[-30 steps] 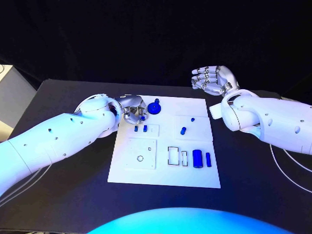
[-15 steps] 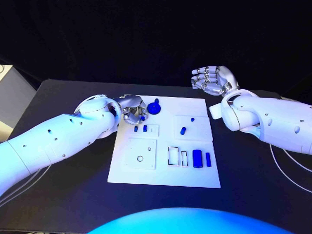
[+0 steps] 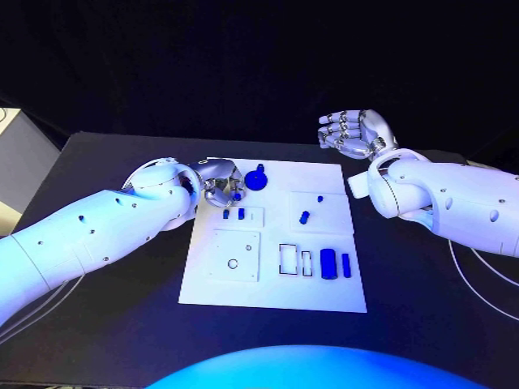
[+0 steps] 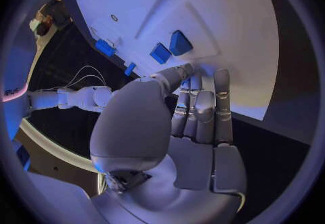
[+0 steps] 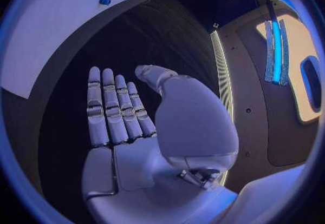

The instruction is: Assemble the parts on the task board

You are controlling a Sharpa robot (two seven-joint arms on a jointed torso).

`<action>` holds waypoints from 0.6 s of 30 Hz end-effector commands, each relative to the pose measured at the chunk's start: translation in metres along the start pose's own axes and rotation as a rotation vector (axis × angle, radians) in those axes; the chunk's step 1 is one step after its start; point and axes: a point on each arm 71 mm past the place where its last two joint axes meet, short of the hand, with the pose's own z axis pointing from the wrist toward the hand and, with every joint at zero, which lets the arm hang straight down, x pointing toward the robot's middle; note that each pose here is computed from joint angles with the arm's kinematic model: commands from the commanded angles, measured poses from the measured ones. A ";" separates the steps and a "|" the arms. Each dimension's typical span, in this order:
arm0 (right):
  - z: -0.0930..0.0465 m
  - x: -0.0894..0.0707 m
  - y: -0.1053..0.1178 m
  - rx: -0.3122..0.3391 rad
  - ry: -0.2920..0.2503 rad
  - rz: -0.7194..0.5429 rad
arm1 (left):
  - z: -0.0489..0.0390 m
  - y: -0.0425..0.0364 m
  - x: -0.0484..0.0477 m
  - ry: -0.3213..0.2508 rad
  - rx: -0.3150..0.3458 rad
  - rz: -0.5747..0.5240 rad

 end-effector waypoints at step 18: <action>-0.001 0.001 0.001 -0.012 0.015 -0.001 | -0.0016 0.0054 0.0049 0.040 -0.026 -0.002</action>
